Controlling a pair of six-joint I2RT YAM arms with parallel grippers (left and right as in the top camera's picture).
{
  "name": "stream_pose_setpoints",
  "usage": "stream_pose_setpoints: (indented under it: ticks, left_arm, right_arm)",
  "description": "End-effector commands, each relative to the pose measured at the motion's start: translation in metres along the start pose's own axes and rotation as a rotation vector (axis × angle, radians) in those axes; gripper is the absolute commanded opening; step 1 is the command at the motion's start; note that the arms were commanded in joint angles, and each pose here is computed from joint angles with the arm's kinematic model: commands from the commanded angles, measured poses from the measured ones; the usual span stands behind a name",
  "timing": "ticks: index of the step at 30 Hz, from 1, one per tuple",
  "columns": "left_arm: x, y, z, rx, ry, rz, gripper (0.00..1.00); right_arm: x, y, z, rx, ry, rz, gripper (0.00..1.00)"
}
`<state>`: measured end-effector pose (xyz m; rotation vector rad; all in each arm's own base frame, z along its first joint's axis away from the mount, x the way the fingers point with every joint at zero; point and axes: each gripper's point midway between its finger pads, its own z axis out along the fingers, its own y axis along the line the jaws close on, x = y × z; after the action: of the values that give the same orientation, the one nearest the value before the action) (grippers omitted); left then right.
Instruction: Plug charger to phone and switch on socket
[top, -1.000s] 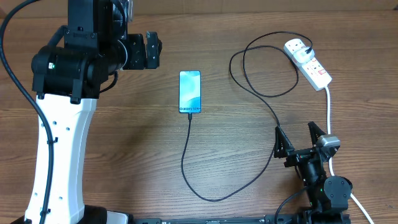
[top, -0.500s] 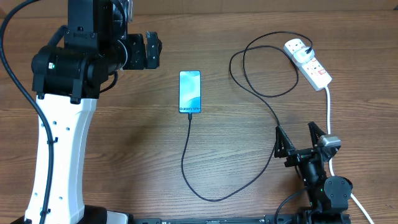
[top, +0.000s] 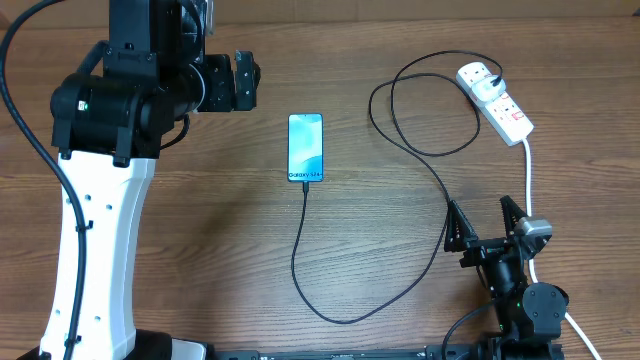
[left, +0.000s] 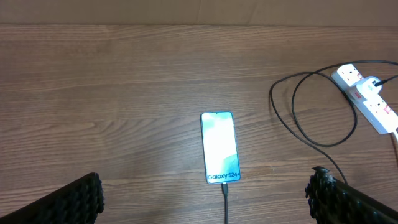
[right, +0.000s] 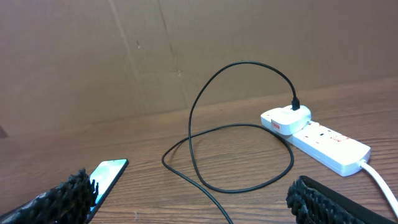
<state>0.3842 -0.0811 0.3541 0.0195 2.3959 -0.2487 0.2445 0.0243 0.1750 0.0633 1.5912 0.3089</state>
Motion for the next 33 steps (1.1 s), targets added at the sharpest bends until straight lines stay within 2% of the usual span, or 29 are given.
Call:
stream_pose_setpoints:
  ticks: [1, 22, 29, 33]
  left_arm:
    - [-0.0015, 0.0038, 0.0025, -0.016, -0.001, -0.020, 1.00]
    - [-0.0015, 0.0039, 0.0025, -0.017, -0.002, -0.020, 1.00]
    - [-0.0015, 0.0038, 0.0025, -0.016, -0.001, -0.020, 1.00]
    - [-0.0014, 0.0039, 0.0025, -0.017, -0.001, -0.020, 1.00]
  right_arm:
    - [0.0016, -0.0034, -0.0002, 0.014, -0.005, 0.009, 1.00]
    - [0.0015, -0.0126, -0.0006, 0.067, -0.008, -0.017, 1.00]
    - [0.0016, -0.0123, -0.0005, 0.066, -0.002, -0.181, 1.00]
    - [0.0016, -0.0125, -0.0006, 0.068, -0.001, -0.218, 1.00]
